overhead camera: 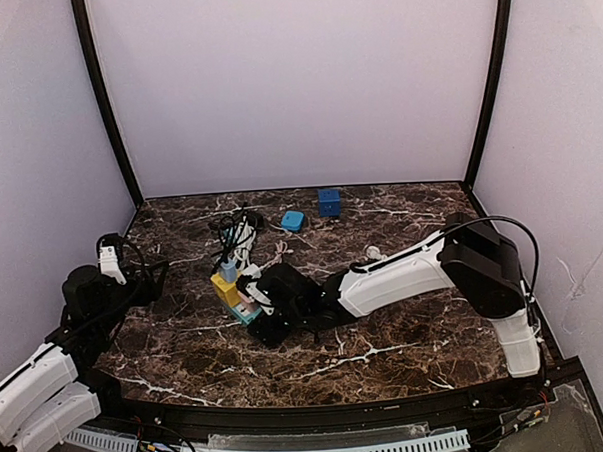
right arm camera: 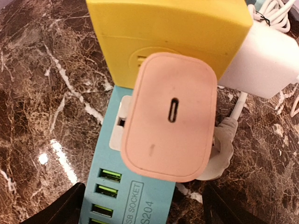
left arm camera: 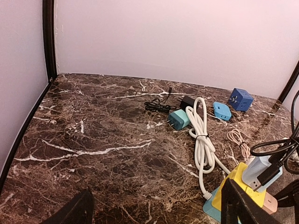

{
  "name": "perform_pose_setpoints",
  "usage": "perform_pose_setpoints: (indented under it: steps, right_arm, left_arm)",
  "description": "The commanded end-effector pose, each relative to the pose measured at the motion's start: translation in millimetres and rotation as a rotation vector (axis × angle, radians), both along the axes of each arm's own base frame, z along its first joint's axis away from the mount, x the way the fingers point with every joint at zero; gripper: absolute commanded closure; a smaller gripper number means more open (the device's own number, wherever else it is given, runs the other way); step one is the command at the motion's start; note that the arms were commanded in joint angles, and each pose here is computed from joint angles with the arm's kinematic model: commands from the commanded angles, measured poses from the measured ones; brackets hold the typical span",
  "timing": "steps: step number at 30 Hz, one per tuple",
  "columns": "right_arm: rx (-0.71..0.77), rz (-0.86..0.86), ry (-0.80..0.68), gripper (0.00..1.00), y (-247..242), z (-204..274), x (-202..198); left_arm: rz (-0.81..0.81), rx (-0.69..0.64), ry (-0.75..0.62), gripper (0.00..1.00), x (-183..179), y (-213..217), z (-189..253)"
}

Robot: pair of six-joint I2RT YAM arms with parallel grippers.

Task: Insert the plug
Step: Adjust the socket at the center of the board.

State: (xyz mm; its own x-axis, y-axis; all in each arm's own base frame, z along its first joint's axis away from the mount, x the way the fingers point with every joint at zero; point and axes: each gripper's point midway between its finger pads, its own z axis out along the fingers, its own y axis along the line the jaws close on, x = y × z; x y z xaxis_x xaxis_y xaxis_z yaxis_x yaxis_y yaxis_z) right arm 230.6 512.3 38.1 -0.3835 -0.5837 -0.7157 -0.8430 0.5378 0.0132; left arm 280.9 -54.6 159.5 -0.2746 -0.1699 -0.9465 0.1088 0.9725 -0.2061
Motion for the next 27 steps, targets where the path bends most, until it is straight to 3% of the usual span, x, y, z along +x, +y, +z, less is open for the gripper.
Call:
perform_pose_setpoints:
  steps: [1, 5, 8, 15, 22, 27]
  right_arm:
    - [-0.086, -0.034, -0.002, 0.2, -9.8, -20.0, 2.9]
    - [-0.106, -0.032, 0.015, 0.33, -17.2, -27.0, -0.8]
    - [-0.115, -0.013, 0.017, 0.49, -25.0, -27.8, -4.7]
    - [-0.082, 0.222, -0.001, 0.76, -35.6, -17.4, -37.8]
    - [-0.045, 0.561, 0.051, 0.83, -49.0, -8.9, -94.5]
    - [-0.095, 0.683, 0.014, 0.85, -75.9, -14.6, -107.7]
  left_arm:
    - [0.004, -0.014, 0.023, 0.18, -3.8, 2.3, -10.2]
    - [0.0, -0.017, 0.016, 0.19, -3.9, 1.9, -8.7]
    - [0.003, -0.016, 0.016, 0.19, -3.9, 2.7, -8.8]
    - [0.006, -0.015, 0.021, 0.19, -3.5, 3.8, -10.7]
    - [0.008, -0.011, 0.031, 0.19, -3.3, 5.0, -13.6]
    - [0.008, -0.013, 0.04, 0.19, -3.0, 5.2, -16.3]
